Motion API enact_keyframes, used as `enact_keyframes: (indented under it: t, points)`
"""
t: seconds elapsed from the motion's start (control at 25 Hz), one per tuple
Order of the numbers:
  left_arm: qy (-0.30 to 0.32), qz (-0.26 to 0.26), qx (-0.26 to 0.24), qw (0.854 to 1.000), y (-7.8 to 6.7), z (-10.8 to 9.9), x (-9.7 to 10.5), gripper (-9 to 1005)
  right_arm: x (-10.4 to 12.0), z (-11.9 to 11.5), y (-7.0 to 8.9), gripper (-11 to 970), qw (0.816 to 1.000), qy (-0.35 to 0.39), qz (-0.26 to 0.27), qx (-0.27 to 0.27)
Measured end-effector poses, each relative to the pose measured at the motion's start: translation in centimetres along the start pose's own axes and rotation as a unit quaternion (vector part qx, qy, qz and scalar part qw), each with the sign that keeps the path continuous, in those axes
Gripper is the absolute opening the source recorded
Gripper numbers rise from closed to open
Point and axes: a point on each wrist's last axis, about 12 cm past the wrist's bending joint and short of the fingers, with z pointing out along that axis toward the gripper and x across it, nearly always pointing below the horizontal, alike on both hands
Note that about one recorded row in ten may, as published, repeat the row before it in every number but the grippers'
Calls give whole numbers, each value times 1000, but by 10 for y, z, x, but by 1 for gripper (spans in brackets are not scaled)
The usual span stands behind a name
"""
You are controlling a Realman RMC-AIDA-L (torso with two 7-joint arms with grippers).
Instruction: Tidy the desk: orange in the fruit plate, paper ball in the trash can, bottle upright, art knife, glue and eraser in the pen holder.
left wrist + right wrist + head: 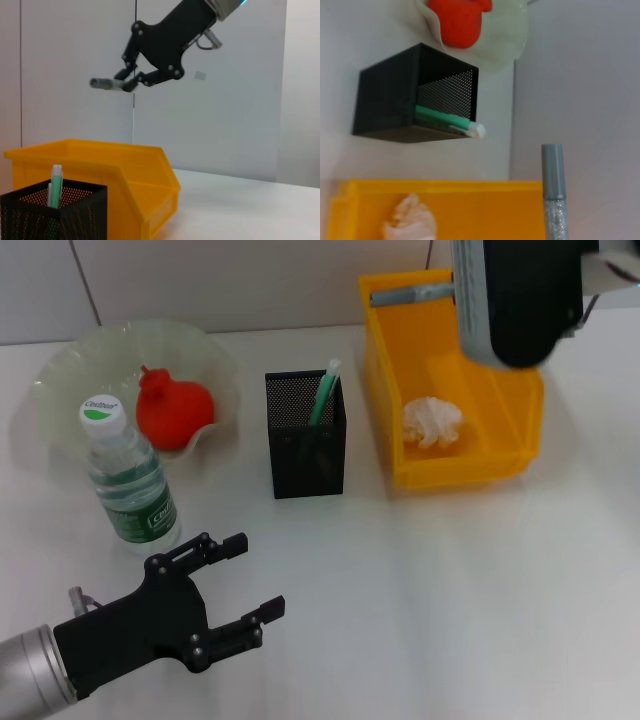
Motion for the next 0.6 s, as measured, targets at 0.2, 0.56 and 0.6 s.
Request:
enact_keyframes:
  t: [0.2, 0.56, 0.6]
  points:
    - [-2, -2, 2, 1000, -1, 0, 0, 784, -2, 9, 12, 129, 997, -8, -72, 9]
    - [-11, -10, -2, 1000, -1, 1, 0, 784, -6, 19, 26, 130, 980, -21, -192, 49]
    - [-11, -10, -2, 1000, -1, 1, 0, 784, -6, 19, 26, 129, 980, -21, -192, 49]
